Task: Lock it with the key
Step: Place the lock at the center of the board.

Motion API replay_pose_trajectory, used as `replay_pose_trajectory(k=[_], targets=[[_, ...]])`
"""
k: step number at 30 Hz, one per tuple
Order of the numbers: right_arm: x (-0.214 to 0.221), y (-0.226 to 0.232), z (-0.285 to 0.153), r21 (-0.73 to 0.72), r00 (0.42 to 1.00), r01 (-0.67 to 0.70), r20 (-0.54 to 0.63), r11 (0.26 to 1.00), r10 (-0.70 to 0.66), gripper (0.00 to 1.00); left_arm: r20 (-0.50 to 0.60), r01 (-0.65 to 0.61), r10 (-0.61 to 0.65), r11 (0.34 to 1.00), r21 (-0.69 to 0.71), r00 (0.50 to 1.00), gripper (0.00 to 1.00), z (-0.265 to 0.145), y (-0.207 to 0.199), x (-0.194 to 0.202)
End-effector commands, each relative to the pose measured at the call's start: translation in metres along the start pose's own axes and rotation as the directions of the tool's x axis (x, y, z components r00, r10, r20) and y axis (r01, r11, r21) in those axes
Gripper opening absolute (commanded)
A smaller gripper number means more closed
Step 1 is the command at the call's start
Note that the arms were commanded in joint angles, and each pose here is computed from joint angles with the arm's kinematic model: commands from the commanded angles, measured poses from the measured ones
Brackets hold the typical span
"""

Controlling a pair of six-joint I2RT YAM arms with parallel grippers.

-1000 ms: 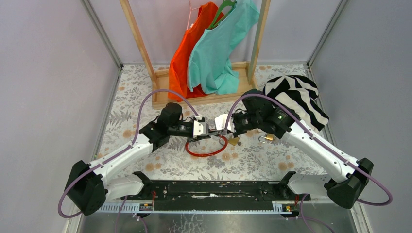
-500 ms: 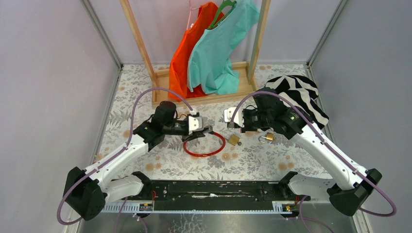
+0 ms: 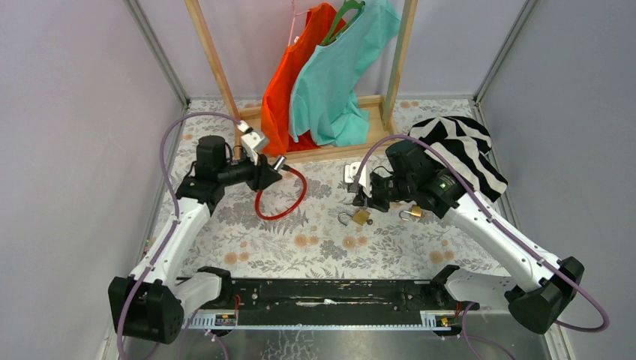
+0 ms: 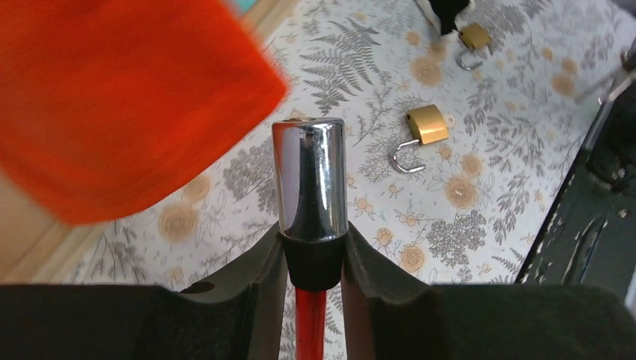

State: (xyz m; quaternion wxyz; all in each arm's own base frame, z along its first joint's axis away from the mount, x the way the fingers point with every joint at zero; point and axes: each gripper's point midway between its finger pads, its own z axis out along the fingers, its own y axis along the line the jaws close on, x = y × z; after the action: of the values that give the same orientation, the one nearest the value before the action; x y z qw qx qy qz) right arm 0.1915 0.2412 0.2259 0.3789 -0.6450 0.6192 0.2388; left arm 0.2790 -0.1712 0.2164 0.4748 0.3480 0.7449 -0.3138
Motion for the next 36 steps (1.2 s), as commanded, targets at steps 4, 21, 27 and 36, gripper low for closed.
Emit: replay_pose_trajectory(k=[4, 21, 27, 36], targets=[[-0.010, 0.017, 0.027, -0.125, 0.987, -0.086, 0.127, 0.989, 0.102, 0.00, 0.081, 0.358, -0.356, 0.933, -0.021, 0.931, 0.00, -0.011, 0.042, 0.003], [-0.004, 0.023, 0.056, -0.241, 0.979, -0.150, 0.098, 0.959, 0.178, 0.00, -0.007, 0.651, -0.663, 0.737, -0.180, 0.749, 0.32, 0.013, 0.124, 0.096], [0.000, 0.024, 0.075, -0.290, 0.974, -0.184, 0.079, 0.939, 0.215, 0.00, -0.032, 0.639, -0.663, 0.733, -0.232, 0.748, 0.44, 0.019, 0.135, 0.123], [0.003, 0.022, 0.099, -0.333, 0.969, -0.222, 0.029, 0.916, 0.246, 0.00, -0.063, 0.635, -0.677, 0.715, -0.292, 0.734, 0.58, 0.022, 0.143, 0.148]])
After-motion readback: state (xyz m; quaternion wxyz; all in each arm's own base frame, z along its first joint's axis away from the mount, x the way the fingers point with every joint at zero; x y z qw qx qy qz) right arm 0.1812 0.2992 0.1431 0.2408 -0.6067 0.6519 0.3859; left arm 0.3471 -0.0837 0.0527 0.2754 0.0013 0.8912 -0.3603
